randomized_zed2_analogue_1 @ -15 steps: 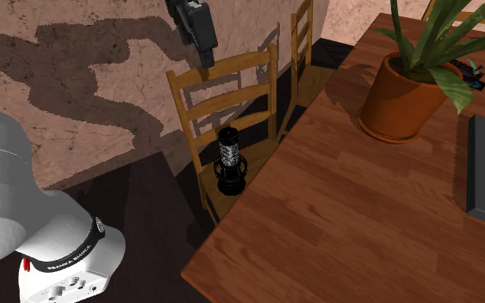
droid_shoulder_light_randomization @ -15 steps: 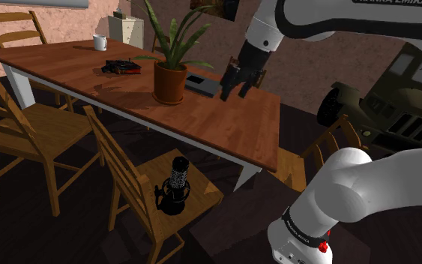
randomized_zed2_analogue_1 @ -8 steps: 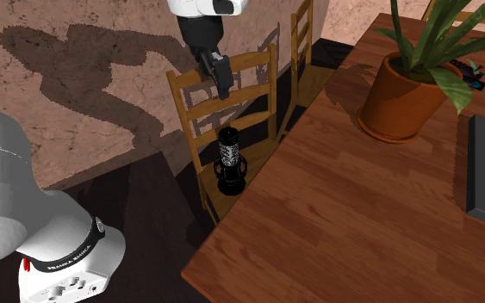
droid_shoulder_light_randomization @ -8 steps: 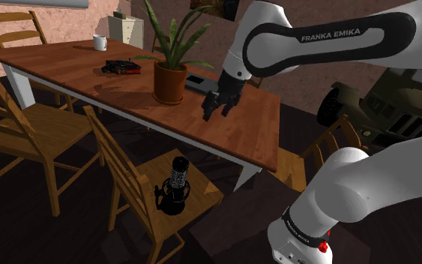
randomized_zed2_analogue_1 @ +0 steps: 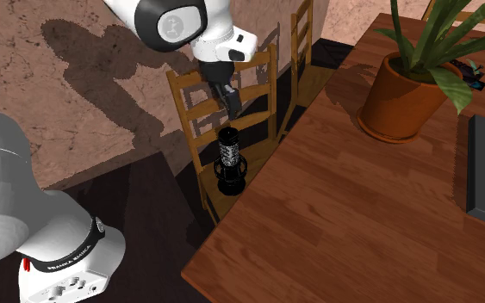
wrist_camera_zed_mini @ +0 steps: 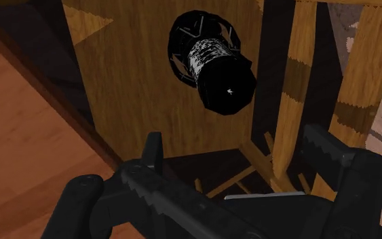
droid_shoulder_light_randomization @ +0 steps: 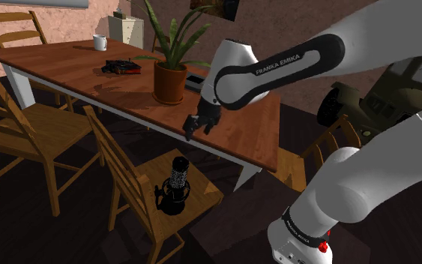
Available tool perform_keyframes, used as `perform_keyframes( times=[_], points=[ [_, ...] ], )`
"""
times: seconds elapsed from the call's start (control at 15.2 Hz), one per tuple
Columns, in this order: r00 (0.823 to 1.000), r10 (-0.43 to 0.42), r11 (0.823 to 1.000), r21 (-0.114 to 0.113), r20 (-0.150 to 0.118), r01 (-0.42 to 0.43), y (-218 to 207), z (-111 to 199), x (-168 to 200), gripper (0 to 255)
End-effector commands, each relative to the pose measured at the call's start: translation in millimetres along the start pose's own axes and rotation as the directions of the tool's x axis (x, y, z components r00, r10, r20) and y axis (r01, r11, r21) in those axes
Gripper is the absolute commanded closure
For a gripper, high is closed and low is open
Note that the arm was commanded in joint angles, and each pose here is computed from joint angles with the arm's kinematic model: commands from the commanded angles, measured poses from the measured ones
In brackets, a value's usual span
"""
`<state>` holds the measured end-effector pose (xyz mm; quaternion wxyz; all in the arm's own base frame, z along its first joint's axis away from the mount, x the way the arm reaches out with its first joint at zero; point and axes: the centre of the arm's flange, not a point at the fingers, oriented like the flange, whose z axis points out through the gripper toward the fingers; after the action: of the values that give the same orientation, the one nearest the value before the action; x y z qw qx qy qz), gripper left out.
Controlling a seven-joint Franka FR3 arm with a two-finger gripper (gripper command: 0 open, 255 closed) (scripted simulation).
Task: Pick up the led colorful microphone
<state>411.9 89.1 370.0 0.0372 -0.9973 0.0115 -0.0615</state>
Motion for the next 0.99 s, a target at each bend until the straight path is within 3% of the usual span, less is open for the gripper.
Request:
perform_keyframes(
  times=[0.0,0.53,0.92],
  points=[
    [1.0,0.0,1.0,0.004,0.001,0.0,-3.2,24.9,6.0,0],
    [1.0,-0.002,1.0,0.015,0.011,0.002,-20.3,124.3,26.8,0],
    [1.0,-0.002,1.0,0.016,0.011,0.002,-17.9,155.6,22.9,0]
  ],
)
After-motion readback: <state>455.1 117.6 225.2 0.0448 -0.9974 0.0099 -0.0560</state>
